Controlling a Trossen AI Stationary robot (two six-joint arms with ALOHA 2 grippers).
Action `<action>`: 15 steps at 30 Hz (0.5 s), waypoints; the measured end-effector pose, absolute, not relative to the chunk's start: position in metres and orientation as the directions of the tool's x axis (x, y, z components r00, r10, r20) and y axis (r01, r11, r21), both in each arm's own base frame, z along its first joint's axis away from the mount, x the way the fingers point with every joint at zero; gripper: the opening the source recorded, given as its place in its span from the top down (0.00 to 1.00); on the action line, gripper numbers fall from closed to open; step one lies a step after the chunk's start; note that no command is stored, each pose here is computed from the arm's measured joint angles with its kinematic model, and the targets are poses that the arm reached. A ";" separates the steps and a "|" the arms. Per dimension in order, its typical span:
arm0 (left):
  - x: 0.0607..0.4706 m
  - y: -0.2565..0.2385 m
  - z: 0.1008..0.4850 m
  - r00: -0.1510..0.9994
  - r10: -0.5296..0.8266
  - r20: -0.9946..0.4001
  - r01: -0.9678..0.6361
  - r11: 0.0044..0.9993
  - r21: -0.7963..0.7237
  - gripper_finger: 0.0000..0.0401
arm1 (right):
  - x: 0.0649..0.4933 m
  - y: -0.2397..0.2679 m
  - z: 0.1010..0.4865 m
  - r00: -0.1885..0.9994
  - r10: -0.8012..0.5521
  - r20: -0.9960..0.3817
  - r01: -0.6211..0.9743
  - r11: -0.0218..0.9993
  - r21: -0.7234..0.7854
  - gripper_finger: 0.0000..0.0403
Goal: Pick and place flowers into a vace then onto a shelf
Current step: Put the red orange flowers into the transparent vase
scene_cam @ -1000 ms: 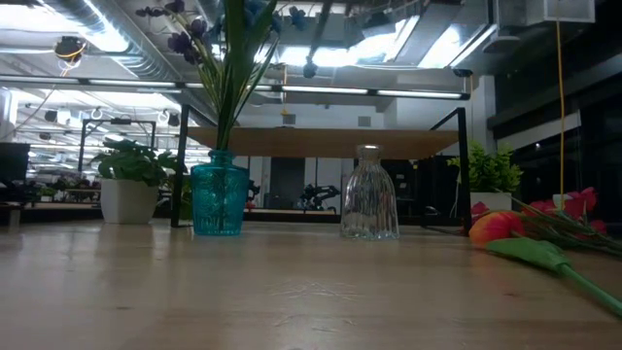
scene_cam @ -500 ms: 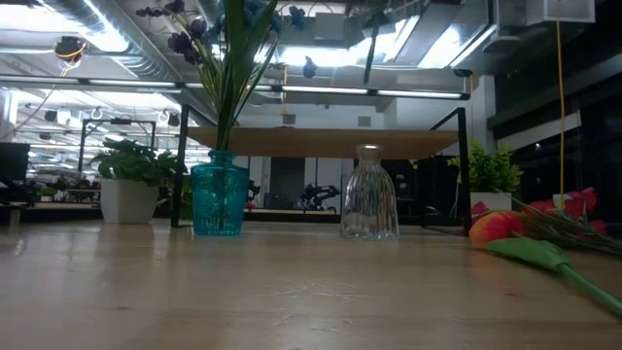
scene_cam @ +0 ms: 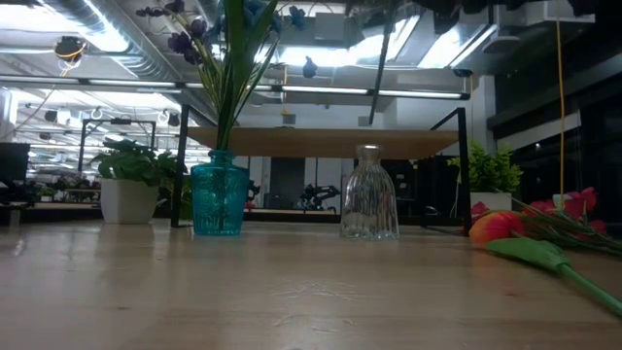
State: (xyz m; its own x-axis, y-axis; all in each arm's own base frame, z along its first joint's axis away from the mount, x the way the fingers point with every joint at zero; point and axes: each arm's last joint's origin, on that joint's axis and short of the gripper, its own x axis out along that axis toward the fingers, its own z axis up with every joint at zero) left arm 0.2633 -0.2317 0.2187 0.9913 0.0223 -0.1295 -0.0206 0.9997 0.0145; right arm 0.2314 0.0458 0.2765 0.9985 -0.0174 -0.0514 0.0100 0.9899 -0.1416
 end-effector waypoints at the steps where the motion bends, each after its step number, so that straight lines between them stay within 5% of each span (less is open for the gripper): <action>1: 0.264 -0.231 0.219 0.991 0.024 -0.129 -0.022 1.000 0.014 0.99 | 0.232 0.043 0.276 0.998 -0.030 -0.059 0.022 0.991 -0.133 0.99; 15: 0.265 -0.230 0.218 0.991 0.029 -0.132 -0.027 1.000 0.015 0.99 | 0.243 0.028 0.263 0.988 -0.094 -0.121 0.074 0.984 -0.159 0.99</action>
State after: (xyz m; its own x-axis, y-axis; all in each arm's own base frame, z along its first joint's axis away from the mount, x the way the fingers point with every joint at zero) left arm 0.2648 -0.2300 0.2184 0.9908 0.0286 -0.1320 -0.0269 0.9995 0.0150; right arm 0.2431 0.0278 0.2627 0.9883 -0.0935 -0.1206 0.0737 0.9845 -0.1593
